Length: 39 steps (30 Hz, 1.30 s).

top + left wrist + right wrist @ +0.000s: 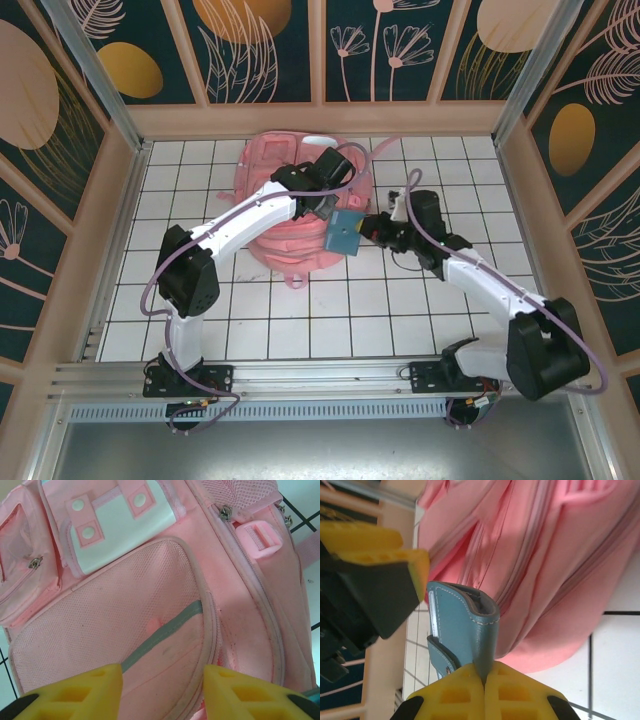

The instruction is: Pack books, pencil case, and school supplies into a backpack

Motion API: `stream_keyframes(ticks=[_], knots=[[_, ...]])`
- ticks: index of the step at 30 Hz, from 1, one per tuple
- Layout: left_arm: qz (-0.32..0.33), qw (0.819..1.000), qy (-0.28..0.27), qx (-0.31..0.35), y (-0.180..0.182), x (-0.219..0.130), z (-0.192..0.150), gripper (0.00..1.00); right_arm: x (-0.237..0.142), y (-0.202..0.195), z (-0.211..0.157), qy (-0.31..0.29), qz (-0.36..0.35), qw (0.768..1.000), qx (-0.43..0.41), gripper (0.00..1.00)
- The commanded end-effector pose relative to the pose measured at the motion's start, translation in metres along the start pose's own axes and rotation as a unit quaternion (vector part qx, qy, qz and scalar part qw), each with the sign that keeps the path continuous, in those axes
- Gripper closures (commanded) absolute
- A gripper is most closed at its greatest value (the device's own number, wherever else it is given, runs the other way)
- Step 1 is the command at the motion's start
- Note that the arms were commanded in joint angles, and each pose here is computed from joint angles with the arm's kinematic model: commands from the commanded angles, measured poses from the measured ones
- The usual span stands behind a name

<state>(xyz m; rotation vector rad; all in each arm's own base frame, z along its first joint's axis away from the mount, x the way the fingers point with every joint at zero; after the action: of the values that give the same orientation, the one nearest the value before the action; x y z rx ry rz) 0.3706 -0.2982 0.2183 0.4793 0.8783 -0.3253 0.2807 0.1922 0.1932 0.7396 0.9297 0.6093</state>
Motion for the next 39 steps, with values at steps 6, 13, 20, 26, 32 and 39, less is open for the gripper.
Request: stream_keyframes(ticks=[6, 13, 20, 26, 32, 39], knots=[[0.01, 0.999, -0.048, -0.024, 0.023, -0.01, 0.024, 0.63, 0.03, 0.021, 0.002, 0.02, 0.074, 0.997, -0.019, 1.0], [-0.01, 0.998, -0.052, -0.038, 0.028, -0.008, 0.025, 0.7, 0.026, 0.033, 0.008, 0.005, 0.099, 0.994, -0.038, 1.0], [-0.024, 0.997, -0.059, -0.049, 0.03, -0.01, 0.028, 0.71, 0.044, 0.023, 0.015, 0.011, 0.055, 0.998, -0.014, 1.0], [-0.041, 0.995, -0.063, -0.059, 0.034, -0.019, 0.027, 0.59, 0.067, 0.009, 0.022, 0.021, -0.004, 0.999, 0.04, 1.0], [-0.069, 0.994, -0.062, -0.064, 0.052, -0.039, 0.01, 0.27, 0.075, 0.007, 0.027, 0.012, -0.021, 0.997, 0.068, 1.0], [-0.077, 0.99, -0.037, 0.11, 0.054, -0.05, -0.046, 0.24, 0.07, 0.021, 0.036, -0.003, -0.004, 0.998, 0.058, 1.0]])
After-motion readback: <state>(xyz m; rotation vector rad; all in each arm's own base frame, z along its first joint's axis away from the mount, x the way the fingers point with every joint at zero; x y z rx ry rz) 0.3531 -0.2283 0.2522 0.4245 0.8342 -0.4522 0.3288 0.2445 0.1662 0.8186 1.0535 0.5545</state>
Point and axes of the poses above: each hand's point on the last joint's axis, 136 mm out from that joint toward the fingers, its own x axis out along the fingers, its own y axis along the line the jaws close on, z = x × y, the point moved 5 cm from there along -x, back along the fingers, and after that the axes turned 2 degrees about -x, right-handed, at the moved point
